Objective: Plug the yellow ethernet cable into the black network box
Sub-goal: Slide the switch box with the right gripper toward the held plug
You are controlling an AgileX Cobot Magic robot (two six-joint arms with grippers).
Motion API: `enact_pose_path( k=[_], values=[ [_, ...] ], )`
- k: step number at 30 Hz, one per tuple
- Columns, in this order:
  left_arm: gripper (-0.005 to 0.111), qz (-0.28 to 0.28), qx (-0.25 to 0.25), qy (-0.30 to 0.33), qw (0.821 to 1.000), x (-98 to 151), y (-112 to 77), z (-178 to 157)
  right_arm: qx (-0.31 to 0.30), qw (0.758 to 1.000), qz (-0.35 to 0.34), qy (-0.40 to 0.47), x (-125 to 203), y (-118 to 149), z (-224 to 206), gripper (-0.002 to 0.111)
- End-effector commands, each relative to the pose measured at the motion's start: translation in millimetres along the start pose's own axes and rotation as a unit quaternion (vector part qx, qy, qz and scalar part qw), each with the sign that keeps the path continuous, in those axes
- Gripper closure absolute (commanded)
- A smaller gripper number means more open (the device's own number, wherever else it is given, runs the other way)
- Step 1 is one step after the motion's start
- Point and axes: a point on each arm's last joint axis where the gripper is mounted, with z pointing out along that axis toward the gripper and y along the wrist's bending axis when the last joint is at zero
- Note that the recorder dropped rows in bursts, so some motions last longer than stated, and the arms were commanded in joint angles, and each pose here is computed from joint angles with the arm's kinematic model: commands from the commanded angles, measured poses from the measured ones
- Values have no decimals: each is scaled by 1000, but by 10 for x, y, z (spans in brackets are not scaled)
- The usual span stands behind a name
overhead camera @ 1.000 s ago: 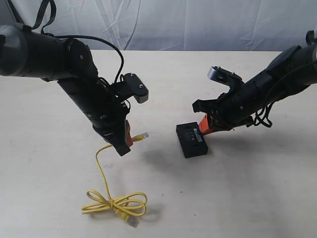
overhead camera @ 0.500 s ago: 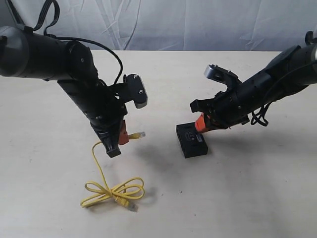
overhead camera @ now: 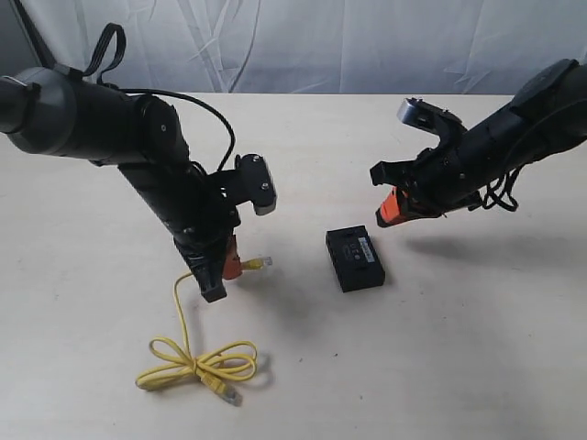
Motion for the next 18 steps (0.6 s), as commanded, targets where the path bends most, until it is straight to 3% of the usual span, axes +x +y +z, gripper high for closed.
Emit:
enact_pose_path(
  k=[1,5,18],
  values=[
    [107,-11,-19,2,1000,-18,5,-21,7,1000,8,5,-2,-63,20,108],
    [107,11,-50,13,999,-115,-77,-76,4,1000,16,19,27,-99,136,108],
    [107,13,-54,6,998,-148,-96,-103,-15,998,9,56,107,33,340,108]
  ],
)
